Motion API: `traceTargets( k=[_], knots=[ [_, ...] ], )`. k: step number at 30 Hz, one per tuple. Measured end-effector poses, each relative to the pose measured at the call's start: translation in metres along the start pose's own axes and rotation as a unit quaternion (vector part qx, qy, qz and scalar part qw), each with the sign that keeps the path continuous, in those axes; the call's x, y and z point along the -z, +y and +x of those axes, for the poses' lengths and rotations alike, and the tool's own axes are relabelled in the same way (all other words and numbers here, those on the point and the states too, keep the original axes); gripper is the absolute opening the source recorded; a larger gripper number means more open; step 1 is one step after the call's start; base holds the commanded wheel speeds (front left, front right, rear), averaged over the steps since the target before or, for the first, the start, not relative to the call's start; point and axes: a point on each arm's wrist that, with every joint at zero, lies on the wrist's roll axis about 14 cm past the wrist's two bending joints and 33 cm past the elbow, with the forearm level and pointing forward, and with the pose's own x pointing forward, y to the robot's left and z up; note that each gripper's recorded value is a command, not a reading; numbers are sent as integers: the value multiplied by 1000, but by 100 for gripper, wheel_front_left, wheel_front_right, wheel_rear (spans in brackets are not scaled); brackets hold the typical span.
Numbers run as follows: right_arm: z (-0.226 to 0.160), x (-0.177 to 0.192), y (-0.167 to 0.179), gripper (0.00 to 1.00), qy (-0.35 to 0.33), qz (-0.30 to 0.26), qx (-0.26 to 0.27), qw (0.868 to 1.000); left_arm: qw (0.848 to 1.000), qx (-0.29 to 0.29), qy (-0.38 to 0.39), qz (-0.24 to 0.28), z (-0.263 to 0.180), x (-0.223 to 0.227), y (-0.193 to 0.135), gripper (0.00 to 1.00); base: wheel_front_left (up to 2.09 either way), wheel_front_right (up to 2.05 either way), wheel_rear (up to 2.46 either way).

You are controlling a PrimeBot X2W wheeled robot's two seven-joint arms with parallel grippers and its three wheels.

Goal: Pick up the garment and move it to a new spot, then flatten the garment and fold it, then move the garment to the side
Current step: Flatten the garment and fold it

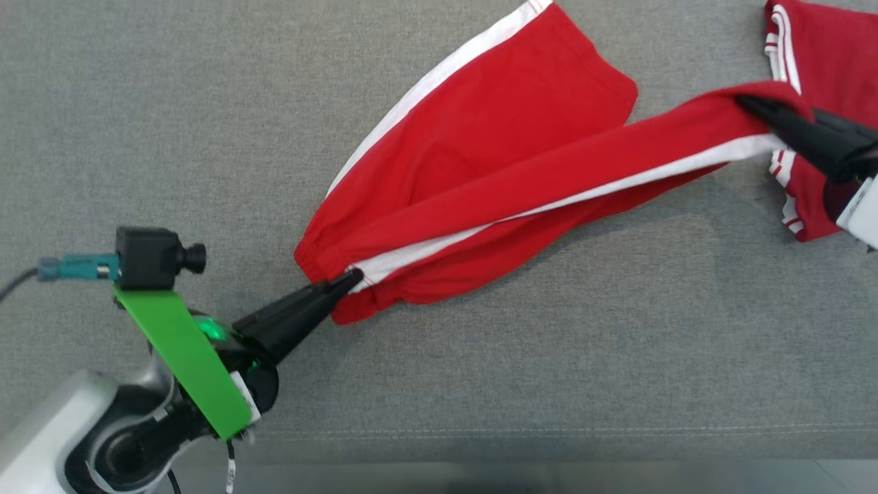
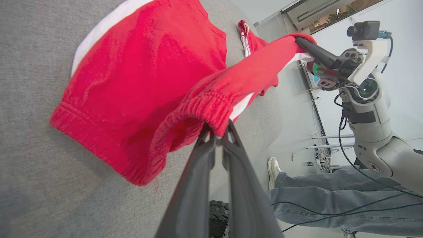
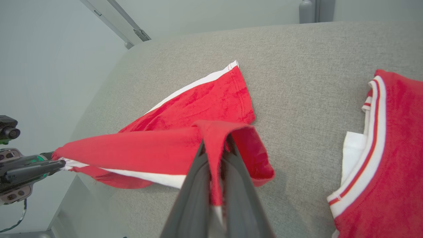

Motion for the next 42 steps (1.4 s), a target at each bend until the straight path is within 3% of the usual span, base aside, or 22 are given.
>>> traceTargets(
  k=[5, 13, 25, 42],
  knots=[
    [33, -16, -12, 0, 15, 6, 7, 1000, 999, -13, 9, -32, 5, -19, 15, 0, 0, 0, 0],
    [89, -11, -34, 0, 64, -4, 12, 998, 995, -22, 19, -92, 16, -33, 38, 0, 0, 0, 0],
    [174, 28, -6, 0, 110, 18, -58, 992, 985, -89, 6, -149, 15, -42, 97, 0, 0, 0, 0],
    [189, 24, -17, 0, 143, -4, -30, 989, 983, -96, 12, -155, 15, -41, 103, 0, 0, 0, 0]
  ],
)
